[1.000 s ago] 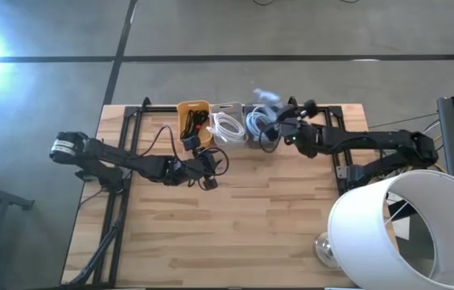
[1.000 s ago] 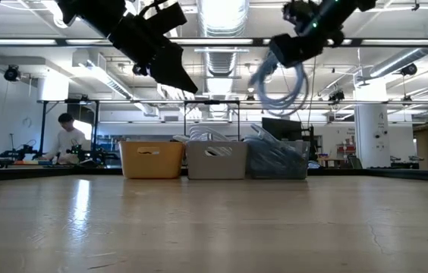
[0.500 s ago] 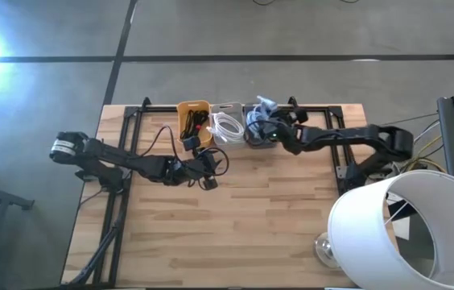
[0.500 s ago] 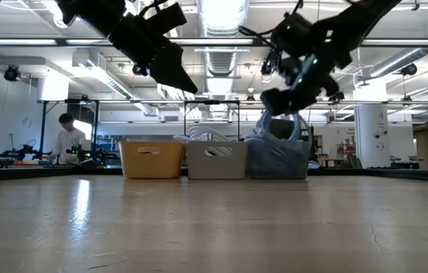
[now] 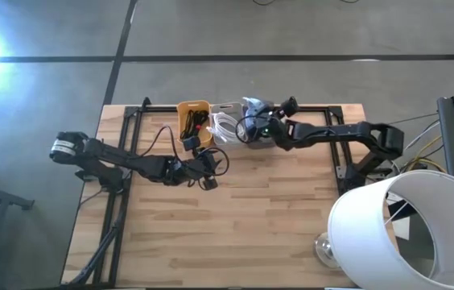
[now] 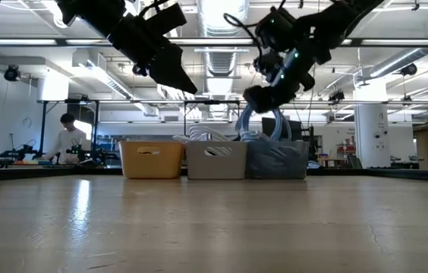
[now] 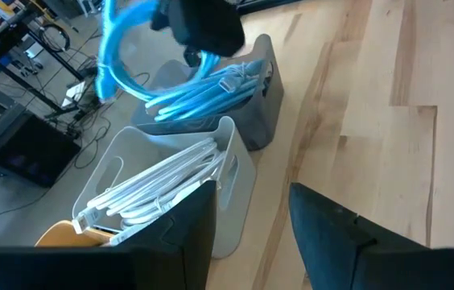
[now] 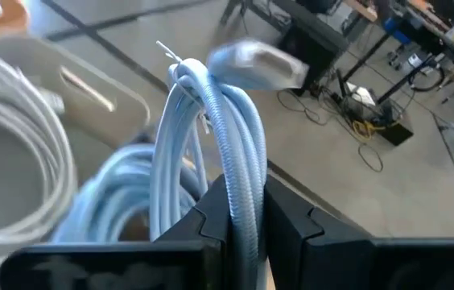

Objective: Pick & Place USB Port
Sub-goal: Put the blue display cable into the black bin

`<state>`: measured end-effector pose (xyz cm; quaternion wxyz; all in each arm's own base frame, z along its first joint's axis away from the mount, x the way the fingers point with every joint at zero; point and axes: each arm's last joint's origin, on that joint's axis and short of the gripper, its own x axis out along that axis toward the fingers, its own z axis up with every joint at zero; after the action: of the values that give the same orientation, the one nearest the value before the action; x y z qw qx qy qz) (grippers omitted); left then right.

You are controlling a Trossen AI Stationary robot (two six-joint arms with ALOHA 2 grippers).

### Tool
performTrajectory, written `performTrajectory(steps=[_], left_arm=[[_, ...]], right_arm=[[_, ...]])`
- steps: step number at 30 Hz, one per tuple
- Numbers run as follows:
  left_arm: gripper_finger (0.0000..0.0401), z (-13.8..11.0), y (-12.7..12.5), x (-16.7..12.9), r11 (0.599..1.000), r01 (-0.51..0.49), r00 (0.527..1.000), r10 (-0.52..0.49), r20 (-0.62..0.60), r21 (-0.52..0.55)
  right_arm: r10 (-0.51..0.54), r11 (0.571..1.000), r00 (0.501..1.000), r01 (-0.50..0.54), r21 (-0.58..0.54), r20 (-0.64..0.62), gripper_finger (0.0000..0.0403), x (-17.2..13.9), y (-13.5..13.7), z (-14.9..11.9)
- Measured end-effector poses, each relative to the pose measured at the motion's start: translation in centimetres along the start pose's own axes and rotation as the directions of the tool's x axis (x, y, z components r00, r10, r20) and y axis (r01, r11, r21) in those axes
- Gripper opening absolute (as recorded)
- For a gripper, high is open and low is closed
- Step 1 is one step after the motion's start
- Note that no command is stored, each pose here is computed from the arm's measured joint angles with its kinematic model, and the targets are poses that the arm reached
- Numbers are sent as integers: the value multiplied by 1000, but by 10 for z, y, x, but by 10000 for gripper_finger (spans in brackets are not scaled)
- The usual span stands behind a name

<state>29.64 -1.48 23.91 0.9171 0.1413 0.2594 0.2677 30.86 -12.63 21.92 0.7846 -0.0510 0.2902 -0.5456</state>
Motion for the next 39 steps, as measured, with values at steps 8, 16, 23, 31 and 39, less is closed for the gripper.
performTrajectory(steps=[8,16,23,31,39], left_arm=[[161,0,0,0,1000,0,1000,0,-1,1],[161,0,0,0,1000,0,1000,0,-2,2],[161,0,0,0,1000,0,1000,0,-2,2],[161,0,0,0,1000,0,1000,0,-2,1],[161,0,0,0,1000,0,1000,0,-1,-29]], right_arm=[[113,991,993,-115,74,30,45,-10,-6,11],[8,997,1000,-6,72,-22,45,-8,-8,1],[42,997,994,-35,73,-97,49,-6,-5,-18],[120,993,986,-119,21,-113,80,-5,-2,-21],[131,991,986,-134,-26,-104,122,-6,-2,-16]])
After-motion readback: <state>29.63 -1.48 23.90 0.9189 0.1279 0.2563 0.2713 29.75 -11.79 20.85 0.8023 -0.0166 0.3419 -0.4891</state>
